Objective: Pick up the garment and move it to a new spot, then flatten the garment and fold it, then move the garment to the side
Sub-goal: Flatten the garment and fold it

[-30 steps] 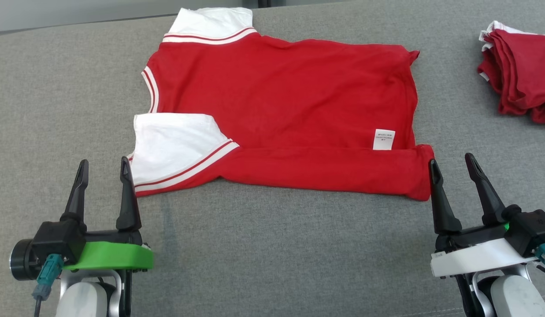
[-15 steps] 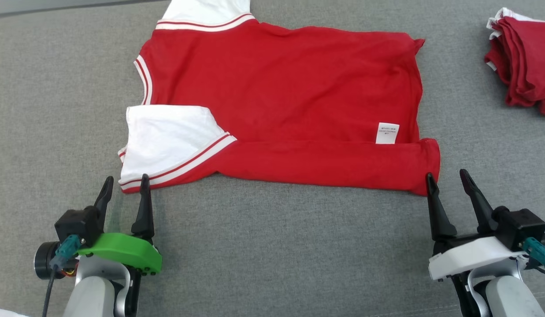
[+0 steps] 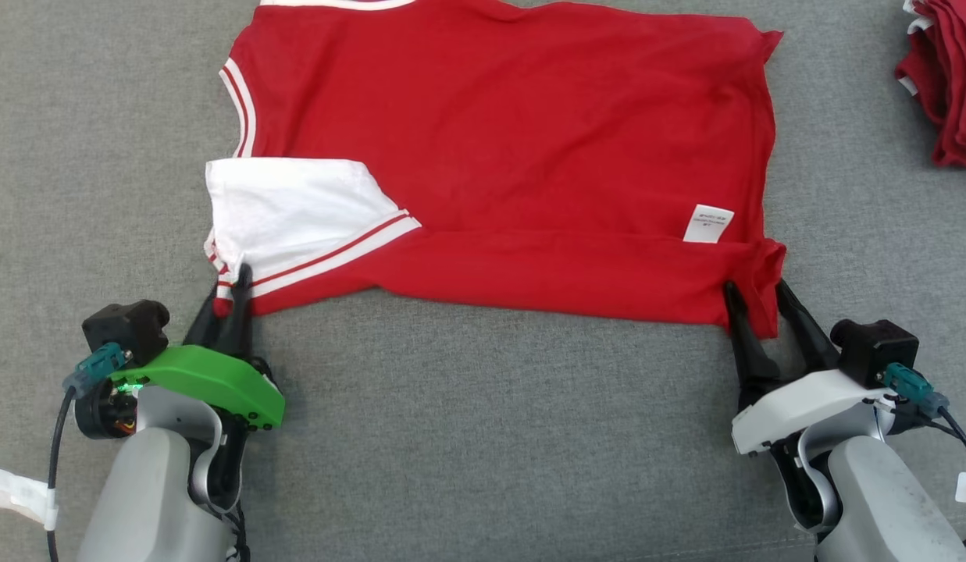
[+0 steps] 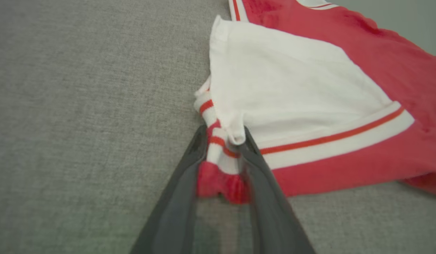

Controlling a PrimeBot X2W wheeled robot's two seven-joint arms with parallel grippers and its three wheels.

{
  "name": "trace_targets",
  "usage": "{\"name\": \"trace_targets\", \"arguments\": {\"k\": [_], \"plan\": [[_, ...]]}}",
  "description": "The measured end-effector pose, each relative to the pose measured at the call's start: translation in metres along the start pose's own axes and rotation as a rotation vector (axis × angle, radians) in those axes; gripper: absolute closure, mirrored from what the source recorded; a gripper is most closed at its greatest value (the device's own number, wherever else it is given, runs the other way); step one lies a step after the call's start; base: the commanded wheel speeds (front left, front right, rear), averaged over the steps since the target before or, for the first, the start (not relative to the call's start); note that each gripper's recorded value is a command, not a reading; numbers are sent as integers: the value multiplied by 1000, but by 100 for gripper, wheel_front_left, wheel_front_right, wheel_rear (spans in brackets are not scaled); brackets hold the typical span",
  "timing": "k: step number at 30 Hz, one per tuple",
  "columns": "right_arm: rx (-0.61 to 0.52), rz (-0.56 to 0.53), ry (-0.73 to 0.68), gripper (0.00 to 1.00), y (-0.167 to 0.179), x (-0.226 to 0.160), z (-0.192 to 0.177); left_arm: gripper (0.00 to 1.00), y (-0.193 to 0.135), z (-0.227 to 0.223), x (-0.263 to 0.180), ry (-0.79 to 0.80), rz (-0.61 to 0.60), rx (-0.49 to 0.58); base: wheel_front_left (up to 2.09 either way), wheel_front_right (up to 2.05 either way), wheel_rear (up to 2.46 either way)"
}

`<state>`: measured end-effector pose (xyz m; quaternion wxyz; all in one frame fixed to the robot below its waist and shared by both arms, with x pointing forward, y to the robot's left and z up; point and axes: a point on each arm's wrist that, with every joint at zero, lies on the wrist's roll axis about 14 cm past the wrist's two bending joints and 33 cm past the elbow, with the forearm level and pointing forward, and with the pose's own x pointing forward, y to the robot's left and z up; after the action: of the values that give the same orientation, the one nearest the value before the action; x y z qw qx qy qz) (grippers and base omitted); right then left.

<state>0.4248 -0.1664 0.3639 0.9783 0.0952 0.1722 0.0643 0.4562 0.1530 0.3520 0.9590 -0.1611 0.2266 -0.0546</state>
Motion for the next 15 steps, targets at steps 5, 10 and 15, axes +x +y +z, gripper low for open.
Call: {"name": "trace_targets", "arguments": {"k": [5,10,15], "plan": [[6,15,-15,100,2,2,5,100,-6,11,-3,-45,-28,-7,0,0,0],[-1,-2,-39,100,-8,-13,12,100,-4,20,-22,-88,-39,9,0,0,0],[-18,15,-14,100,-6,-39,12,100,0,18,-53,-78,-27,25,0,0,0]]}}
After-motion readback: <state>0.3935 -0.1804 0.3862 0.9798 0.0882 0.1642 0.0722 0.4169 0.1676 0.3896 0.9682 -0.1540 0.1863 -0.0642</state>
